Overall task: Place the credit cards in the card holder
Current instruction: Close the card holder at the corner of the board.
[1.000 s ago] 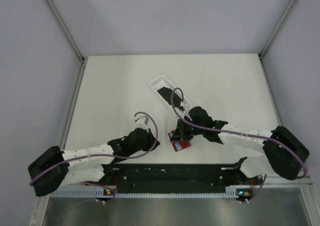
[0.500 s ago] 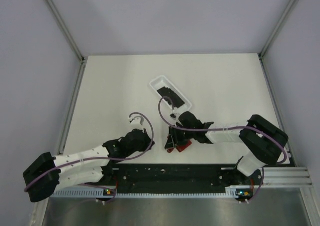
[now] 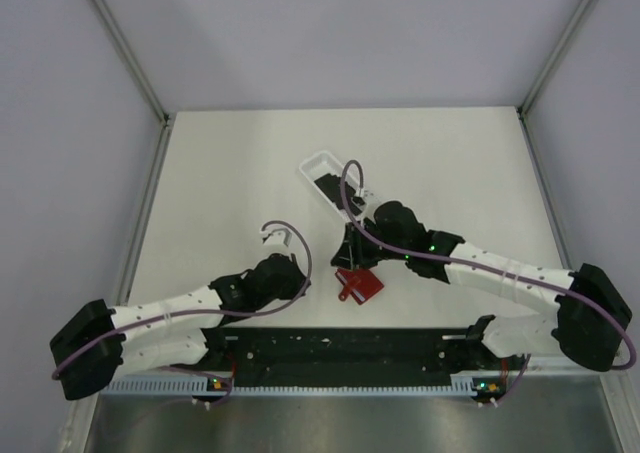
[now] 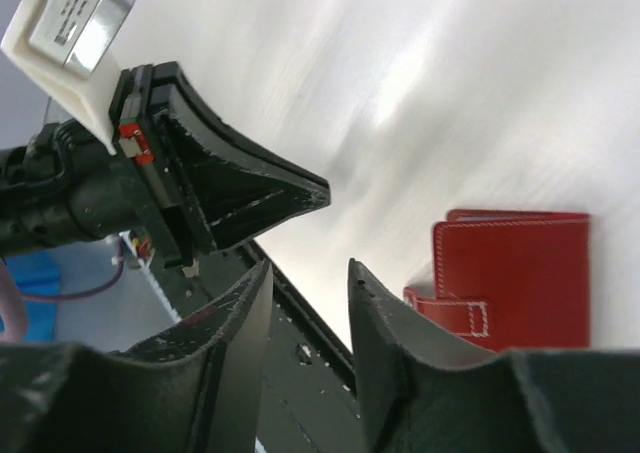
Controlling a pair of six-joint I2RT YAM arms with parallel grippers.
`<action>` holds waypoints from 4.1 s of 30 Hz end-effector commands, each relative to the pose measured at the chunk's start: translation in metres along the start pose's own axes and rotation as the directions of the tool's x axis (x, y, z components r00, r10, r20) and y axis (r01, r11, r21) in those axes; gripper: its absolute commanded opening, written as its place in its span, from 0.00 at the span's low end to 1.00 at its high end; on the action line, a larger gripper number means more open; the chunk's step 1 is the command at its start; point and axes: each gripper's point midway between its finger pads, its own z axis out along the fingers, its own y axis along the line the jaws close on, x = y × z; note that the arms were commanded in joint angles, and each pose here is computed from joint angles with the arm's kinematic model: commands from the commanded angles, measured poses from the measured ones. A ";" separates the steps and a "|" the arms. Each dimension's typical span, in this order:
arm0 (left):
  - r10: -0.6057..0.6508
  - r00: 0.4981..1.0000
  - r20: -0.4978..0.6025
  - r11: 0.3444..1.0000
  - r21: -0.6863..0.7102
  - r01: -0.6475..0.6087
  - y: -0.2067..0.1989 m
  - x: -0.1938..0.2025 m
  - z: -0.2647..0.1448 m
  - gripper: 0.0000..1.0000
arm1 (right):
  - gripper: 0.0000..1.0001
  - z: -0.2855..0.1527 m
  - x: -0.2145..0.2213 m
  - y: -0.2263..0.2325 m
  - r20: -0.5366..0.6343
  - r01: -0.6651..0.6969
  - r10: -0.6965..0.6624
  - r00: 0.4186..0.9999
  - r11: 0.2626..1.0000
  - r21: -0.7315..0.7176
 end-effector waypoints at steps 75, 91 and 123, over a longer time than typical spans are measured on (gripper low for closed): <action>0.117 0.987 -0.109 0.958 0.276 -0.083 -0.117 0.004 0.050 0.00 | 0.56 -0.059 0.047 -0.142 0.138 -0.153 0.101 0.985 0.878 0.454; 0.109 0.978 -0.175 0.980 0.182 -0.077 -0.080 0.034 0.065 0.00 | 0.61 -0.046 0.031 -0.129 0.100 -0.104 0.076 0.992 0.943 0.315; 0.092 0.979 -0.183 0.988 0.136 -0.068 -0.055 0.049 0.063 0.00 | 0.12 -0.021 0.044 -0.098 -0.015 -0.125 0.125 0.992 0.992 0.005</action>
